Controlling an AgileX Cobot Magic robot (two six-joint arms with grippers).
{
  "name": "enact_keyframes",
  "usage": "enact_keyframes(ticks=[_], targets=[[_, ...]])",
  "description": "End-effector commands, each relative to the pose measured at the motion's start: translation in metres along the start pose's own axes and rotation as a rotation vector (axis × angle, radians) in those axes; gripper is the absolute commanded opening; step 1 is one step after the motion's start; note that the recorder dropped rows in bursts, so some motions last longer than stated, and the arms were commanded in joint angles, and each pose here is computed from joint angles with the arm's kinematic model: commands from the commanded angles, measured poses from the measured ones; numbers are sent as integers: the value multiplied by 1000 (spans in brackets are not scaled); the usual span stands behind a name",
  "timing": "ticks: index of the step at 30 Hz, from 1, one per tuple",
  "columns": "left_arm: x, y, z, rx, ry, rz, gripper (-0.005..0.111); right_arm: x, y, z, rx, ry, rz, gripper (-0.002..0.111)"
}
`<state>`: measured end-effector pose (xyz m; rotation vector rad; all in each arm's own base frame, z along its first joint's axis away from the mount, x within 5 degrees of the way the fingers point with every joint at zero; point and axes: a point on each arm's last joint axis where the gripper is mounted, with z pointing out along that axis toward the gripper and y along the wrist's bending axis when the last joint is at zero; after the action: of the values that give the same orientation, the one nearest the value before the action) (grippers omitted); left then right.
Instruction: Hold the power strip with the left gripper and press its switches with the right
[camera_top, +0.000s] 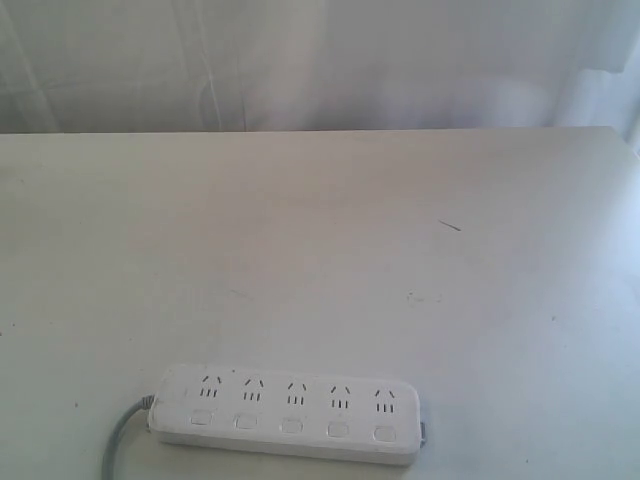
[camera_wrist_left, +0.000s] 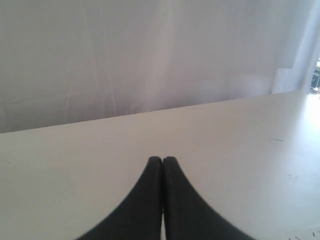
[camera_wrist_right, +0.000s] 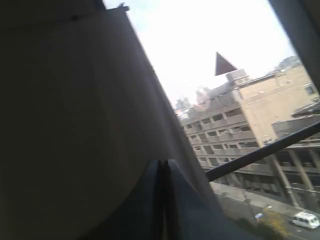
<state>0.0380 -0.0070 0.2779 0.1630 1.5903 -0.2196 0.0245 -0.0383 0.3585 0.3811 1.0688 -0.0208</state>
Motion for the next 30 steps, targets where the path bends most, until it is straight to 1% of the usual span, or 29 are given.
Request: enact_keyframes(ticks=[1, 2, 3, 4, 6, 7, 8, 9, 14, 17, 21, 25, 30], targets=[[21, -2, 9, 28, -28, -50, 0, 13, 41, -14, -479, 112, -68, 0], [25, -2, 11, 29, -17, -54, 0, 15, 39, -14, -453, 110, -73, 0], [32, -2, 13, 30, 0, -73, 0, 18, 30, -15, -365, 88, -80, 0], [35, -2, 13, 30, 3, -78, 0, 21, 27, -17, -343, 82, -85, 0], [37, -2, 14, 32, -4, -81, 0, 33, 26, -27, -375, 89, -120, 0], [37, -2, 14, 32, -8, -81, 0, 44, 28, -33, -433, 101, -182, 0], [37, -2, 14, 32, -10, -81, 0, 52, 30, -35, -465, 123, -222, 0], [37, -2, 14, 32, -10, -81, 0, 65, 33, -38, -515, 154, -297, 0], [37, -2, 15, 32, -4, -81, 0, 86, 29, -40, -528, 185, -425, 0], [37, -2, 15, 32, -3, -83, 0, 96, 23, -39, -480, 211, -439, 0], [37, -2, 15, 32, -3, -83, 0, 121, 10, -41, -390, 282, -462, 0], [37, -2, 15, 32, -3, -83, 0, 146, 3, -48, -390, 361, -474, 0], [39, -2, 15, 31, 9, -83, 0, 147, 2, -47, -378, 362, -473, 0]])
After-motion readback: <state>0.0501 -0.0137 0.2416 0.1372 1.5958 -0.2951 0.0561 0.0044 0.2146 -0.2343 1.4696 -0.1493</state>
